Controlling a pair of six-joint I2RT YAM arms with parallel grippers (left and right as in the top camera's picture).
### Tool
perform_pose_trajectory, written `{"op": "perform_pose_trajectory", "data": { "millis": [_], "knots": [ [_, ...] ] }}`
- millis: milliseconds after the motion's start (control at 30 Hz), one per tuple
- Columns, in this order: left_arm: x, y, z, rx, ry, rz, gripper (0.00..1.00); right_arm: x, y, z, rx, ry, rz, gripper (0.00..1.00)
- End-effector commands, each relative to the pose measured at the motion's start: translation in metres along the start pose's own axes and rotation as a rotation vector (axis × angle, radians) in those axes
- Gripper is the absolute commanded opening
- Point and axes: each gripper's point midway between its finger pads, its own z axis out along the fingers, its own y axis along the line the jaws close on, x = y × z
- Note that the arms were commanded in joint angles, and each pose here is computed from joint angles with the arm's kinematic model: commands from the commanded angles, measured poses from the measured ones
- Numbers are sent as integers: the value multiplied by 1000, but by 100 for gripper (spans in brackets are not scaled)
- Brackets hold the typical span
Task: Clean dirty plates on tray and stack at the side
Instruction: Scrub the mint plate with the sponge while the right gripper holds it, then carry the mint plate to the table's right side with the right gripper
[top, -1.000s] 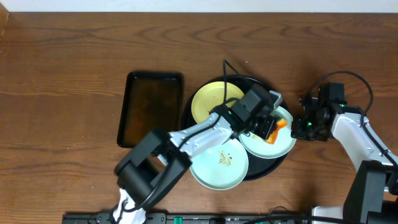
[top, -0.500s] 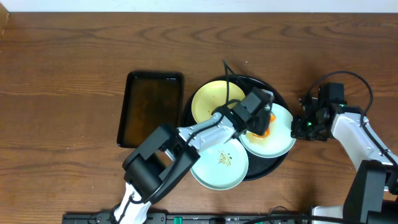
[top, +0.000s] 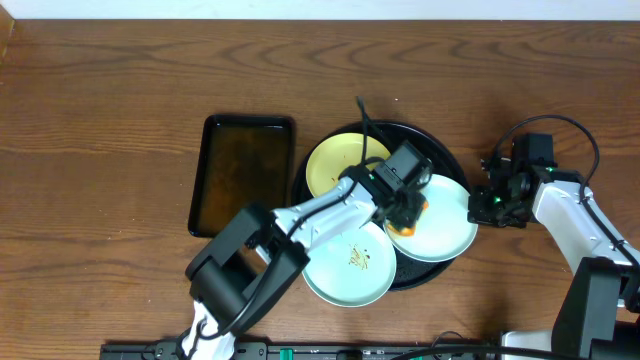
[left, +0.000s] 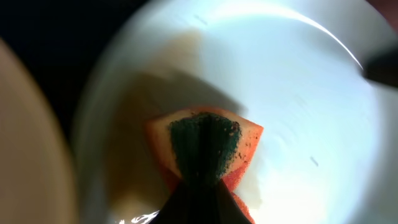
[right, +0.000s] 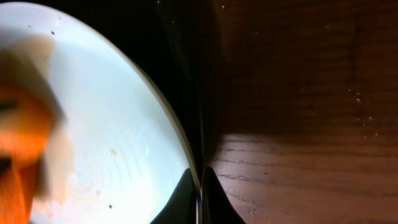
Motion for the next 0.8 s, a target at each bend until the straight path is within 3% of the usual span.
{"op": "perform_pose_trajectory", "data": {
  "millis": [0, 267, 500, 767],
  "knots": [
    [3, -30, -27, 71, -16, 109, 8, -5, -29, -2, 153, -21, 119, 1],
    [-23, -35, -88, 70, -139, 108, 7, -27, -33, -17, 181, -125, 161, 1],
    [-46, 26, -138, -179, -265, 24, 7, -49, -14, -51, 115, -237, 59, 1],
    [-57, 83, -209, -267, -376, -112, 7, -57, 1, -102, 154, -404, -72, 1]
  ]
}}
